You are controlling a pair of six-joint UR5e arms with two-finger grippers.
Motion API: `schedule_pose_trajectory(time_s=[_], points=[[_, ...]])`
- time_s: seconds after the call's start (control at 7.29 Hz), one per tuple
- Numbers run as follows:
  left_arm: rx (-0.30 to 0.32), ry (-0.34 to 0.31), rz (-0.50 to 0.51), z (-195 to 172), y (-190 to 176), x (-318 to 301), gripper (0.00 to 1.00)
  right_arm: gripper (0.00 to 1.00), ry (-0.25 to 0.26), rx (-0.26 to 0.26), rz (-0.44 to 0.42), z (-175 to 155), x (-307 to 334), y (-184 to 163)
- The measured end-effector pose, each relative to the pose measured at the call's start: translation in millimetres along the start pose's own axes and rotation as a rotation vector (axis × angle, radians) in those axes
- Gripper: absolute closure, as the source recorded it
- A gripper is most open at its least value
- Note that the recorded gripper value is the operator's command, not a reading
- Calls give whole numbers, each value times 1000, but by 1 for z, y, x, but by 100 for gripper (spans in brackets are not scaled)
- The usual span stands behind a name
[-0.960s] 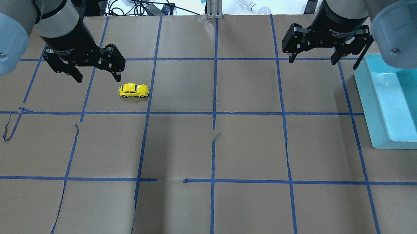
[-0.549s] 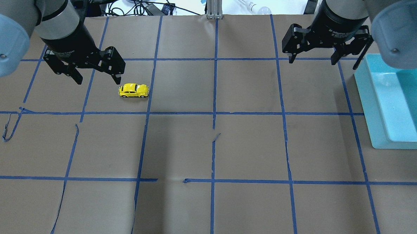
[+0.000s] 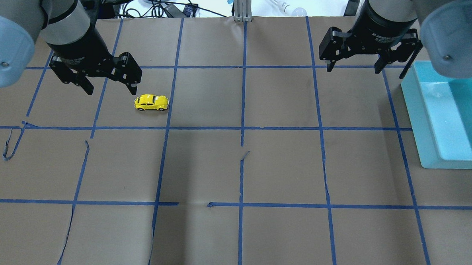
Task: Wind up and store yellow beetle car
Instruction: 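Hover the left gripper above the yellow beetle car, adjusting position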
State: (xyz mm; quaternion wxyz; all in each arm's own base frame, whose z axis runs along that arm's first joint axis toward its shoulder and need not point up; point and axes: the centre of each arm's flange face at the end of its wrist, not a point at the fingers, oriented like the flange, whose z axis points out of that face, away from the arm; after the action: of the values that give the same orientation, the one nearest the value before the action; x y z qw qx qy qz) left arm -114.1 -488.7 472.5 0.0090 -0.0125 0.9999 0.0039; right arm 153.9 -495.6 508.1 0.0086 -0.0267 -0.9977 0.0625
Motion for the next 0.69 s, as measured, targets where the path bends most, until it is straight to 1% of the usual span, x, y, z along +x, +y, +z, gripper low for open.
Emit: schedule_pose_trajectory(time_s=[0.69], points=[[14, 2, -38, -4, -1, -4, 0, 0, -1, -1, 0, 0, 0, 0]])
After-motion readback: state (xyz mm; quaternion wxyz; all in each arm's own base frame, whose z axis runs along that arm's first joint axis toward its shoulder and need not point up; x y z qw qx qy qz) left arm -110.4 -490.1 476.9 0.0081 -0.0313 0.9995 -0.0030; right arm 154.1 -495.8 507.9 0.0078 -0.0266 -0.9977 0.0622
